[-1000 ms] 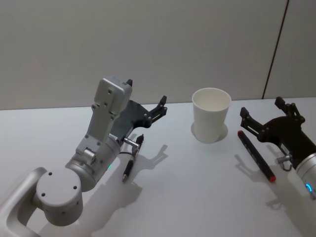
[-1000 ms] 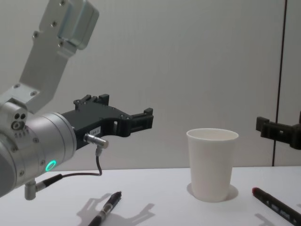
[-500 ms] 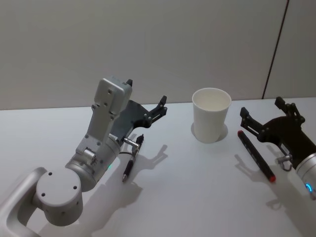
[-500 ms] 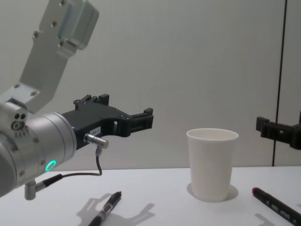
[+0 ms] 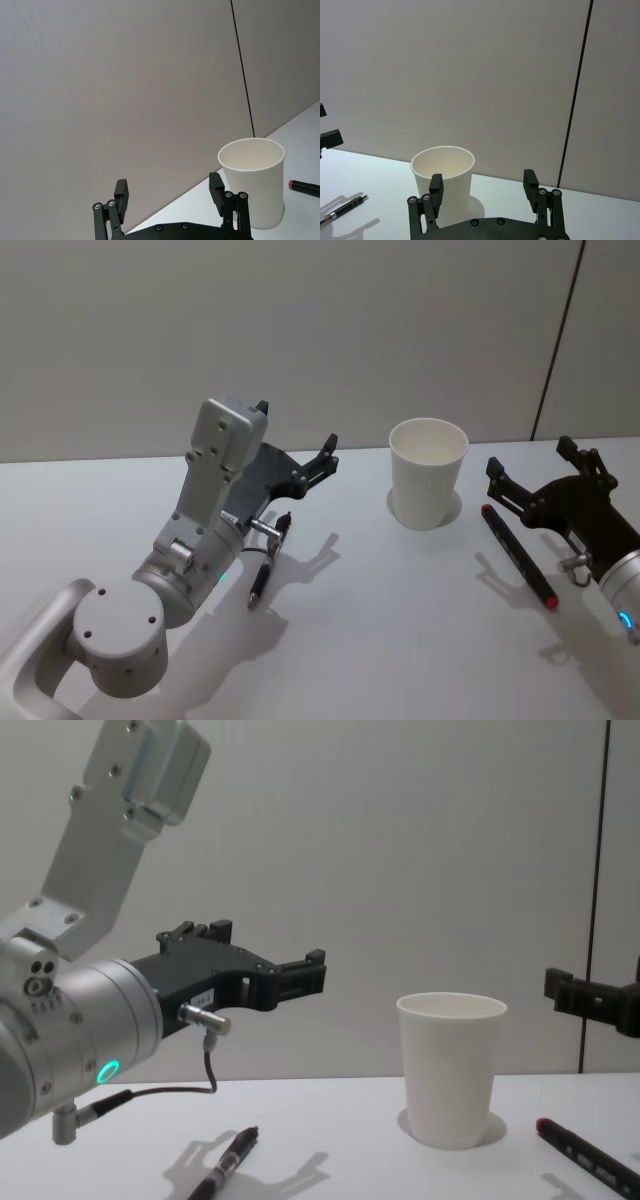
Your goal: Place the pen into the pen holder.
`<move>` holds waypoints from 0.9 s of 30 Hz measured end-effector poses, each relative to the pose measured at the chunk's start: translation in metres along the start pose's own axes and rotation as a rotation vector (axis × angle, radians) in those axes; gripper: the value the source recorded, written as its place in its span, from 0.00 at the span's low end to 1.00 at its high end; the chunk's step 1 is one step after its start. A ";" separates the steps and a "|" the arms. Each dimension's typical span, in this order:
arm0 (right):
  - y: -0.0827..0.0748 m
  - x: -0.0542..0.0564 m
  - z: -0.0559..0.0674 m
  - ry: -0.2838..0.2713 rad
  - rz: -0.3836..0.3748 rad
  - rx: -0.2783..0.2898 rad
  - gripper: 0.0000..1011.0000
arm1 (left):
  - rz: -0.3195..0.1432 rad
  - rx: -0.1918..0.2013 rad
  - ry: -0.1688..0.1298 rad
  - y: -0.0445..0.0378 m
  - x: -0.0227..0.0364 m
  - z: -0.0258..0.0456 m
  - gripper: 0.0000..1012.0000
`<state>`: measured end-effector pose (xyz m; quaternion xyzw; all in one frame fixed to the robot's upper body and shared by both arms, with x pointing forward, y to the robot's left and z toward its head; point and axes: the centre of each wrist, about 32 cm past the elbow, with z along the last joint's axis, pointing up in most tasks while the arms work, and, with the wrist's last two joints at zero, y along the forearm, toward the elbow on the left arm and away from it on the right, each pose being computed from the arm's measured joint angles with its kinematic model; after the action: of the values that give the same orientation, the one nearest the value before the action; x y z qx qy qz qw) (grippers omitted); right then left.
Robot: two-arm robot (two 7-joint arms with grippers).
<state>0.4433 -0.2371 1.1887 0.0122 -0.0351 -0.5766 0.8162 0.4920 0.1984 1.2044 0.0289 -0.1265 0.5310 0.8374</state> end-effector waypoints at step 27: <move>-0.012 0.007 -0.003 0.008 -0.024 -0.047 0.99 | 0.000 0.000 0.000 0.0000 0.0000 0.0000 0.99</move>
<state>0.4346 -0.2479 1.1855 -0.0041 -0.0180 -0.5871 0.8093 0.4920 0.1984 1.2044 0.0289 -0.1264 0.5311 0.8373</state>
